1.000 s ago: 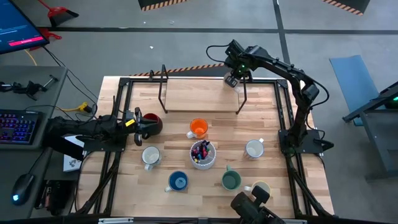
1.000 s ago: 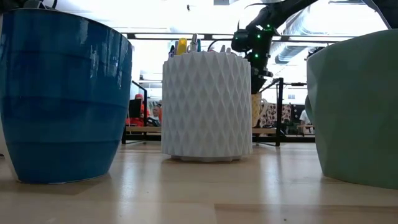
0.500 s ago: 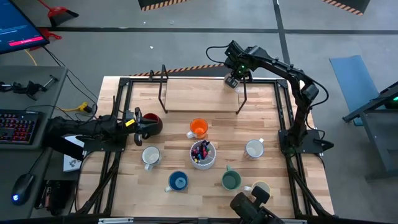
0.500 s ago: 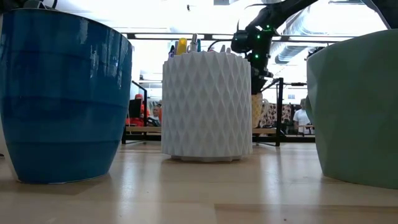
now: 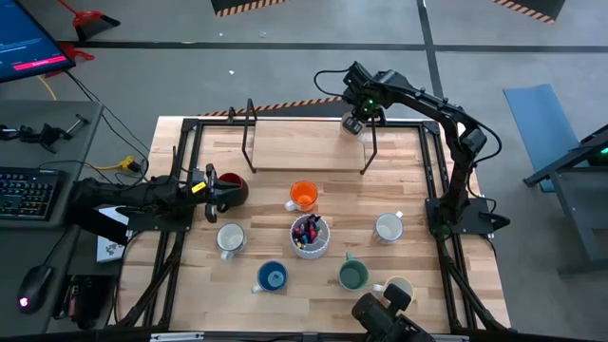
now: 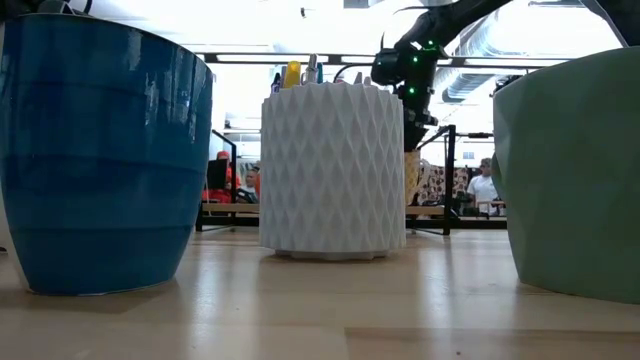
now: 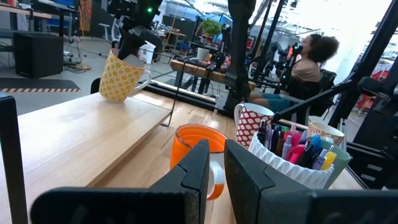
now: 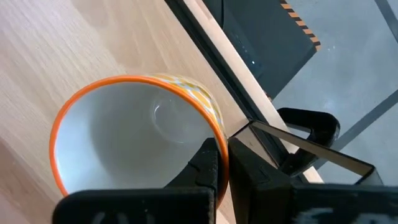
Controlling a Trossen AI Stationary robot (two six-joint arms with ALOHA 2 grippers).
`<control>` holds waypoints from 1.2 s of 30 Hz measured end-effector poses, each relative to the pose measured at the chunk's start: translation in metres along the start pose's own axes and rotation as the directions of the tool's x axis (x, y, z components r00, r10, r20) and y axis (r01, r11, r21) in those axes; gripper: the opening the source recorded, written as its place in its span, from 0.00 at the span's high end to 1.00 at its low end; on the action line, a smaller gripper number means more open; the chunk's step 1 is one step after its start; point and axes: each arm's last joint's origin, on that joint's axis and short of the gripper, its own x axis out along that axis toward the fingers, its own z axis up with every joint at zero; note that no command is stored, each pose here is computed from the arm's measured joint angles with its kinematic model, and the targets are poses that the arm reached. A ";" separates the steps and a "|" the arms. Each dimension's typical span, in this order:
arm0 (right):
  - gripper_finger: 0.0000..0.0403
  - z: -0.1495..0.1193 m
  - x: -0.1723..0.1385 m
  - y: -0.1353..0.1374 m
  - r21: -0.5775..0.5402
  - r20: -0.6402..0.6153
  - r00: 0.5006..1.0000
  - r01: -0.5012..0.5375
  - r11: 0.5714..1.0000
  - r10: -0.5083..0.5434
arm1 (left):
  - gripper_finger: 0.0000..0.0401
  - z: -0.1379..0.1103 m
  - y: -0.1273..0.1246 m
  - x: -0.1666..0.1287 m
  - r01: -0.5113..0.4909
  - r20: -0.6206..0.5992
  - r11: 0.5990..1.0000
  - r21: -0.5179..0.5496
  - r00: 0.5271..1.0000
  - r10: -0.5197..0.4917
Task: Place coffee mugs
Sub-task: Put the yellow pattern mug on the shelf
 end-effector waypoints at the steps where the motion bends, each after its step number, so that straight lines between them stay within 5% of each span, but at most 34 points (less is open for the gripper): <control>1: 1.00 0.000 0.000 0.000 0.000 0.000 1.000 0.001 1.000 -0.001 | 0.90 0.000 0.000 0.000 0.000 0.000 1.000 0.000 1.000 0.000; 11: 0.99 0.000 0.000 -0.001 -0.005 -0.004 1.000 0.025 1.000 -0.025 | 0.90 0.000 0.000 0.000 0.000 0.000 1.000 0.000 1.000 0.000; 25: 0.76 0.004 -0.001 -0.002 0.000 0.040 0.998 0.043 0.999 -0.043 | 0.90 0.000 0.000 0.000 0.005 -0.002 1.000 0.000 1.000 -0.005; 36: 0.75 0.006 -0.001 -0.003 -0.016 0.051 0.996 0.073 0.997 -0.072 | 0.90 0.000 -0.001 0.000 0.019 -0.005 1.000 -0.001 1.000 -0.019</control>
